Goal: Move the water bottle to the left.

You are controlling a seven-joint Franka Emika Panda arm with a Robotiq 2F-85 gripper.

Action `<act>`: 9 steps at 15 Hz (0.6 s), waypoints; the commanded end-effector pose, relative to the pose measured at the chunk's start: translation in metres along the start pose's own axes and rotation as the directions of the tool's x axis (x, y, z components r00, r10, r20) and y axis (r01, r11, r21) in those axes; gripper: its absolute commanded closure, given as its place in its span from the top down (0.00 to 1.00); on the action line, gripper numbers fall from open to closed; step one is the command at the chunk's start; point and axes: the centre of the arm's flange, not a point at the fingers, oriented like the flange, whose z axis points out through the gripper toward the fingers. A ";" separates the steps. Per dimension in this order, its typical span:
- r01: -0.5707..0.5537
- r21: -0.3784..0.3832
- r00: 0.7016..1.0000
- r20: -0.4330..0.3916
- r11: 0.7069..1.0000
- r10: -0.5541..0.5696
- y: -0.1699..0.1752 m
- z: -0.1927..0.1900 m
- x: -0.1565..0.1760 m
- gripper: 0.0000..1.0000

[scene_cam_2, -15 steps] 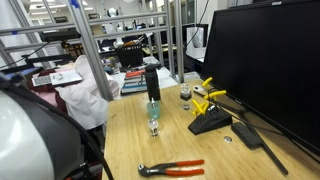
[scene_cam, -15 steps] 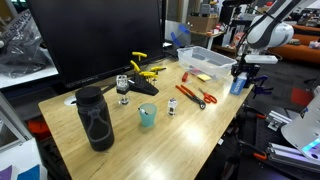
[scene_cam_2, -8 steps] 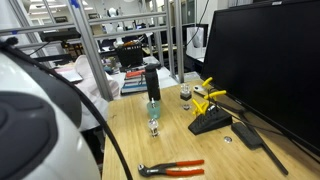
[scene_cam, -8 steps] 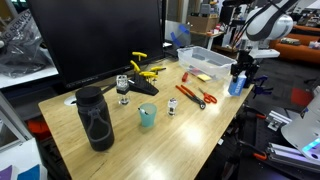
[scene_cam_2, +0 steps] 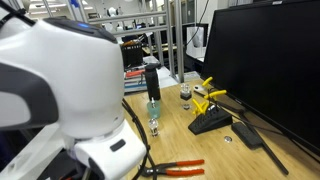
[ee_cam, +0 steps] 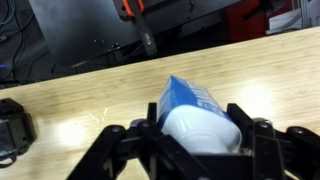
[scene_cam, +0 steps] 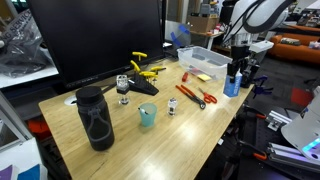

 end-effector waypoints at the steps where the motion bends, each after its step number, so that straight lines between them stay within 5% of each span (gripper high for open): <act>1: 0.133 0.015 0.990 0.047 0.991 -0.134 -0.046 -0.025 0.023 0.45; 6: 0.320 -0.022 0.944 0.087 0.947 -0.317 -0.143 -0.054 0.067 0.45; 9: 0.425 -0.036 0.896 0.160 0.905 -0.414 -0.189 -0.038 0.092 0.45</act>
